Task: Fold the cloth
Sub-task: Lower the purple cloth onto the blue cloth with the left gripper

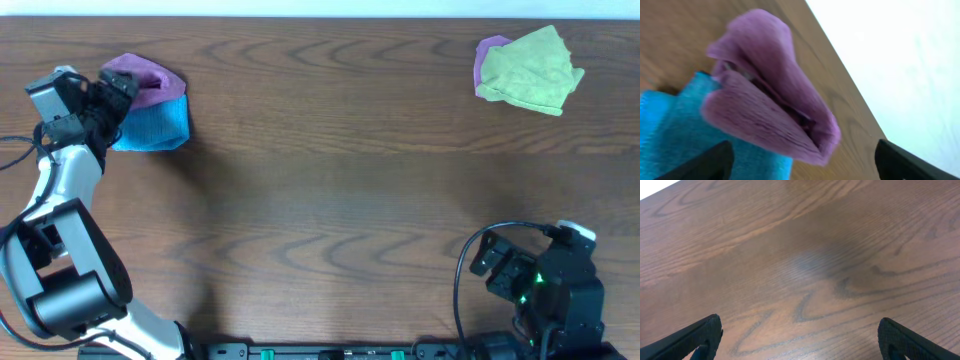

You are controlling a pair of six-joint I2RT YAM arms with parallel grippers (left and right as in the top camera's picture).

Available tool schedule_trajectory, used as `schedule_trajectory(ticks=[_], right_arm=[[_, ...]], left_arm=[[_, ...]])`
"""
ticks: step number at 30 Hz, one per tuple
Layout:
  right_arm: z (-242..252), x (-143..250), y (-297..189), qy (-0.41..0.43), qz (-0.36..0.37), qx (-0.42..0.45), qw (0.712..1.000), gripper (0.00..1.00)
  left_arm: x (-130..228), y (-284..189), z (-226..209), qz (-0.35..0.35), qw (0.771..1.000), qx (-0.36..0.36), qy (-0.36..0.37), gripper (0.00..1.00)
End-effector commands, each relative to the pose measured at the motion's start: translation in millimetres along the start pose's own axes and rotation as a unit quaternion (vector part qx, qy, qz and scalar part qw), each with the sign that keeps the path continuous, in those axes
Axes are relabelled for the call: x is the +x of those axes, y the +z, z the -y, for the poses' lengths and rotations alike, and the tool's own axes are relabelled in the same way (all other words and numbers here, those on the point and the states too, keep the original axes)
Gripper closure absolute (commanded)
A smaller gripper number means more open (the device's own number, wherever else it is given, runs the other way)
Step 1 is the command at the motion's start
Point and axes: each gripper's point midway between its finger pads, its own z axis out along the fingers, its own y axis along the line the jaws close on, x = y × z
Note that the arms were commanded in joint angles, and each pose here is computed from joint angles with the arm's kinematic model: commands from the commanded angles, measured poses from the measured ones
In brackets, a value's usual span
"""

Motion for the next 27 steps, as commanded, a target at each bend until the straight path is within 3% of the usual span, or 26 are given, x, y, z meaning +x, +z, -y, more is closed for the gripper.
schedule_trajectory(ticks=[1,15,27], right_arm=[[3,-1,0,0.011,0.005,0.008,1.000,0.01],[3,-1,0,0.011,0.005,0.008,1.000,0.01],[3,-1,0,0.011,0.005,0.008,1.000,0.01]], left_arm=[[-2,-21,45,-0.019,0.996,0.075,0.034,0.04],[19,-177,156,0.005,0.963,0.186,0.193,0.05],[69,-273,172,0.004,0.962,0.191,0.193,0.05]])
